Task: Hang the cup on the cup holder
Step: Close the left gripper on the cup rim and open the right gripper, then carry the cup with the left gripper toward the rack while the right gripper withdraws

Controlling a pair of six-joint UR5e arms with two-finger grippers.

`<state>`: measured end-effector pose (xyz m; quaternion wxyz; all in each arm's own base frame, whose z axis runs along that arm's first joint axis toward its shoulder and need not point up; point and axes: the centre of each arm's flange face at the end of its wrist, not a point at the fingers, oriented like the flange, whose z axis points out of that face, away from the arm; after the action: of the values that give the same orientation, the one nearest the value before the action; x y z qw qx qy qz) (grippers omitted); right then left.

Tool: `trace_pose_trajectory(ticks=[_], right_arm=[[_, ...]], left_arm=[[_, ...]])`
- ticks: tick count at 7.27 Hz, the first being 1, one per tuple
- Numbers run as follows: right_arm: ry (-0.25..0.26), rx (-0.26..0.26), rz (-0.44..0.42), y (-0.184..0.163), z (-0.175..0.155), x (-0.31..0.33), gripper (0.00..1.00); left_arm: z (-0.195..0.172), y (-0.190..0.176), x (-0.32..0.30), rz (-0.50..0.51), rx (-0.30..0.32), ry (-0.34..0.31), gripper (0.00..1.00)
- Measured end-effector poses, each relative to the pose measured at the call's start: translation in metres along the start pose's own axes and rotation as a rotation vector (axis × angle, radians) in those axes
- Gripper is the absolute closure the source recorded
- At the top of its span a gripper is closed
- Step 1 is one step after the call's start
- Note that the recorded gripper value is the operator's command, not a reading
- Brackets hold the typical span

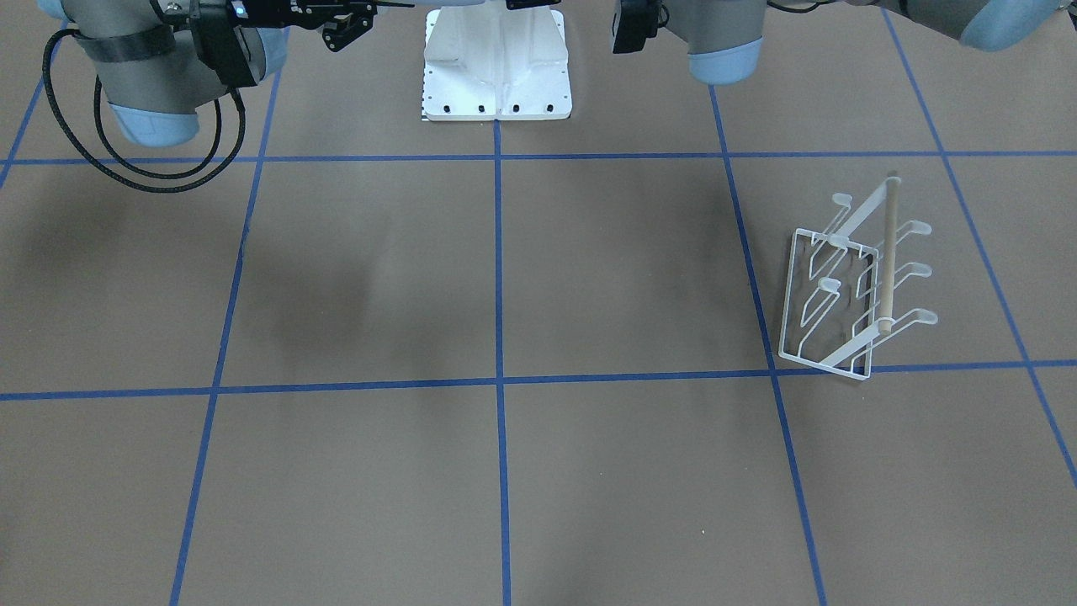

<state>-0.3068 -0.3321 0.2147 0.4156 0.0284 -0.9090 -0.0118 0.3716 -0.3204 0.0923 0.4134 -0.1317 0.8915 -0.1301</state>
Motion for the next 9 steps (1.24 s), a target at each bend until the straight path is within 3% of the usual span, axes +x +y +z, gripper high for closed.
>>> trace_pose_trajectory(ticks=[5, 9], right_arm=[[0.039, 0.011, 0.025, 0.000, -0.015, 0.014, 0.00], [0.105, 0.085, 0.018, -0.014, -0.057, 0.023, 0.00]], left_arm=[[-0.008, 0.004, 0.005, 0.006, -0.008, 0.005, 1.00], [-0.031, -0.031, 0.021, 0.063, 0.080, 0.007, 1.00]])
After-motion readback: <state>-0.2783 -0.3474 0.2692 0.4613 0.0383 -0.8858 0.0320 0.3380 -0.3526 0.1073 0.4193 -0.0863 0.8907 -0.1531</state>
